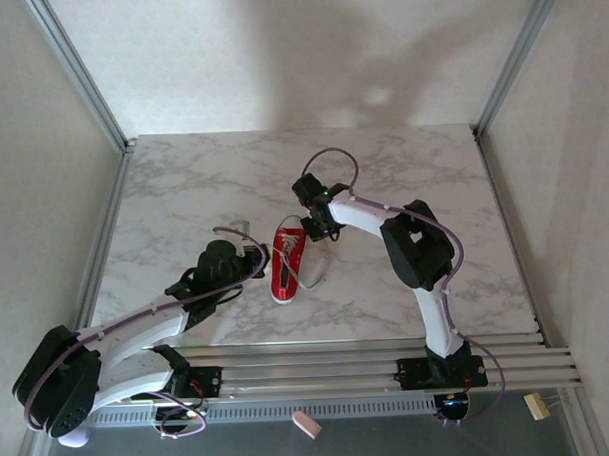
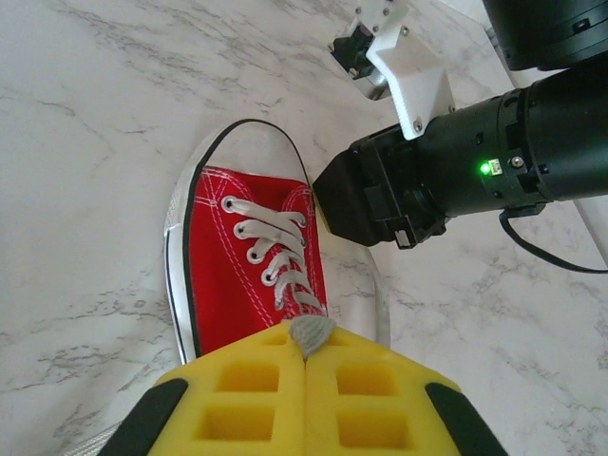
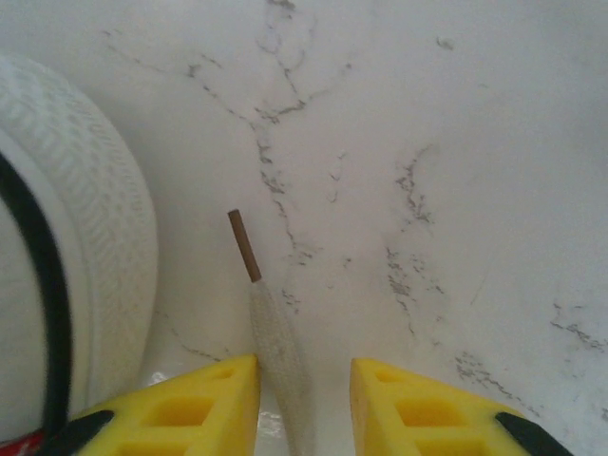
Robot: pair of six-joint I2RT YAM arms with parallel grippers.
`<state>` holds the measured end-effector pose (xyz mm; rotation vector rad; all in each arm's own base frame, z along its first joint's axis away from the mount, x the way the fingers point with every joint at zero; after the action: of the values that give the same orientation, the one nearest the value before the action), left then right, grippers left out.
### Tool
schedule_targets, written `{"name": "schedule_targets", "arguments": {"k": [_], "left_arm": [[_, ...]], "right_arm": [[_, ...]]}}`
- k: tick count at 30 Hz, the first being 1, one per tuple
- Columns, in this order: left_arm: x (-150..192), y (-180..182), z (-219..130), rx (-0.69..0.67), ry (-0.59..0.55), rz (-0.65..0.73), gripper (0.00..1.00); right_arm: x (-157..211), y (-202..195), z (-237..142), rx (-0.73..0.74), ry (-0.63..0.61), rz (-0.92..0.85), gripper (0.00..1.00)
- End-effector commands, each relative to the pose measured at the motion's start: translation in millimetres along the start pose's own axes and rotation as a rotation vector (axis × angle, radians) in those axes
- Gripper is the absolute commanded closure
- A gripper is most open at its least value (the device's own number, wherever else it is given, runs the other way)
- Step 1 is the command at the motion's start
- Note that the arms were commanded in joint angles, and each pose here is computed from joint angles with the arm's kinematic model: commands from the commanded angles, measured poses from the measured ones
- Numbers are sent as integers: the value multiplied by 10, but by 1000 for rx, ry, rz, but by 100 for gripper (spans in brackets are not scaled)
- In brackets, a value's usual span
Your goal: Tie the shoes
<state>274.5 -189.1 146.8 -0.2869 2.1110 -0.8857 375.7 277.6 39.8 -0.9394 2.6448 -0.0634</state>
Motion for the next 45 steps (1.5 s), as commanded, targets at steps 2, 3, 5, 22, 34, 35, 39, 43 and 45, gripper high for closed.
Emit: {"name": "schedule_targets", "arguments": {"k": [2,3,5,22,34,35,39,43,45], "left_arm": [[-70,-106,-29,40,-32,-3,100],[-69,-101,-29,39,-33,-3,100],[-63,-104,-31,41,-32,-7,100],[-104,-87,-62,48,-74,-8,100],[-83,-191,-122,110,-53,27,100],[-78,-190,-121,110,-51,26,100],[-49,-180,-127,120,-44,16,100],[-28,-160,-146,132,-50,-9,100],[-9,-141,-153,137,-50,-27,100]], "right_arm": [[112,11,135,3,54,-13,70],[123,26,146,-5,56,-12,71],[148,33,167,-8,64,-8,73],[258,-80,-576,-9,-174,144,100],[205,-2,-1441,-109,-376,214,100],[176,2,-1501,-120,-399,225,100],[25,42,-1632,-167,-450,244,100],[-227,160,-1646,-263,-464,258,100],[-387,267,-1696,-343,-491,250,100]]}}
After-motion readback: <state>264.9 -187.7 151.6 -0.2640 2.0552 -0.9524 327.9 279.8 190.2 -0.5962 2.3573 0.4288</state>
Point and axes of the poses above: each hand's point on the last joint's axis, 136 mm out from that joint toward the fingers, its own z axis out along the fingers, its own y axis along the line the jaws close on, x = y × z, the point moved 2 cm from there along -z, back along the fingers, and after that the axes turned 12 degrees about -z, right-handed, at the moved point
